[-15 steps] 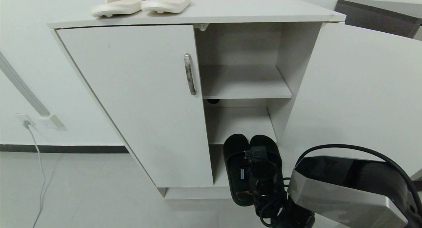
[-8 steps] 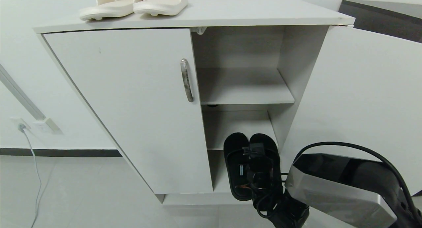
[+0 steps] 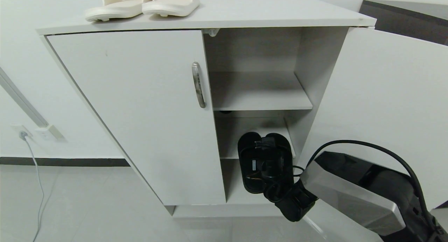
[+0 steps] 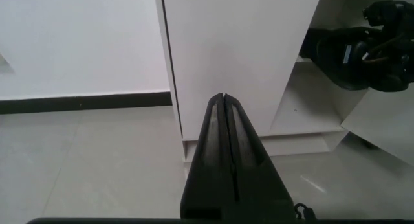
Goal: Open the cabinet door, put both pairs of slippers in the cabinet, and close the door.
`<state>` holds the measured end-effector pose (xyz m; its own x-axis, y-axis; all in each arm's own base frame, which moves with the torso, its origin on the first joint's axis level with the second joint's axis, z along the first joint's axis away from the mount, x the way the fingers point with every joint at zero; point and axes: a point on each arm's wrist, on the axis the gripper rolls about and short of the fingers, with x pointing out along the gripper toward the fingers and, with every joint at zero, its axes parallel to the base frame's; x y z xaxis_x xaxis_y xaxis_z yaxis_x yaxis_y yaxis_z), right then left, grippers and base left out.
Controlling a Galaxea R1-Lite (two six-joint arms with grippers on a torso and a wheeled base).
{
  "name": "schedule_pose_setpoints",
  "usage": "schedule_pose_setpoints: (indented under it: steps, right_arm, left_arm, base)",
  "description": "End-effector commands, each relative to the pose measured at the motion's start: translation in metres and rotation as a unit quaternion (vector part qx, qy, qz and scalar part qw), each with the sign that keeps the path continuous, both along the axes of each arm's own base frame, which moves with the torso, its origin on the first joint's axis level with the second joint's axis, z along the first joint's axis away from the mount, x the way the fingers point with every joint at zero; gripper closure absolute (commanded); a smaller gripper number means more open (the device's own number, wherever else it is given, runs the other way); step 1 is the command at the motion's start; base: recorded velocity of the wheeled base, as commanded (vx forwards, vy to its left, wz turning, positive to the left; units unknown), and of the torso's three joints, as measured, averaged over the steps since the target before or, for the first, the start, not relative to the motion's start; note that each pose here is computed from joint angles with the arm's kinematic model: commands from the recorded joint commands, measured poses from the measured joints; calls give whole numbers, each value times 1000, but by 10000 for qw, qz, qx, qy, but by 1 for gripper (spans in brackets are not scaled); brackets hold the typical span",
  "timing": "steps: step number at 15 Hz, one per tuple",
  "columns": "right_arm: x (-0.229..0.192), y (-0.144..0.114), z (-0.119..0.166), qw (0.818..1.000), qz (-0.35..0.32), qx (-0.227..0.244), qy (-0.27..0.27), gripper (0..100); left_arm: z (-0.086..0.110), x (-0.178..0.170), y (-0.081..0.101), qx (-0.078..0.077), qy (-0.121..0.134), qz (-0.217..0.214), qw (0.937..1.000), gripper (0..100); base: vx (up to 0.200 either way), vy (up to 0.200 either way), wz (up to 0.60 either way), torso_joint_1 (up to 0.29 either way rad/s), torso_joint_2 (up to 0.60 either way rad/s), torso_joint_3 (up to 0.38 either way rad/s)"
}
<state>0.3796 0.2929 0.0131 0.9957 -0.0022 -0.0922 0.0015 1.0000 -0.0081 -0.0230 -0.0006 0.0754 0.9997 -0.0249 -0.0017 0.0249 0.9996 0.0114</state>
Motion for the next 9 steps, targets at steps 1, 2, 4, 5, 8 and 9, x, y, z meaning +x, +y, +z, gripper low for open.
schedule_pose_setpoints:
  steps: [1, 2, 4, 5, 8, 9]
  right_arm:
    - [2, 0, -3, 10000, -7, 16, -10, 100]
    - [3, 1, -6, 10000, -8, 19, -4, 100]
    - [3, 1, -7, 10000, -8, 14, 2, 100]
    - [4, 1, -6, 10000, -15, 24, -10, 100]
    - [9, 4, 2, 9997, 68, 177, -165, 100]
    - [11, 4, 0, 9998, 60, 149, -129, 100]
  left_arm:
    - [0, 0, 0, 4, 7, 2, 10000, 100]
    - [0, 0, 0, -4, 15, 2, 10000, 100]
    - [0, 0, 0, -4, 7, 9, 10000, 100]
    - [0, 0, 0, -4, 7, 2, 10000, 100]
    - [0, 0, 0, -4, 7, 2, 10000, 100]
    - [0, 0, 0, -4, 7, 9, 10000, 100]
  base:
    - [200, 0, 0, -7, -2, 12]
    - [200, 0, 0, -7, 2, 2]
    - [100, 0, 0, -1, 1, -4]
    - [0, 0, 0, 0, 0, 0]
    - [0, 0, 0, 0, 0, 0]
    - [0, 0, 0, 0, 0, 0]
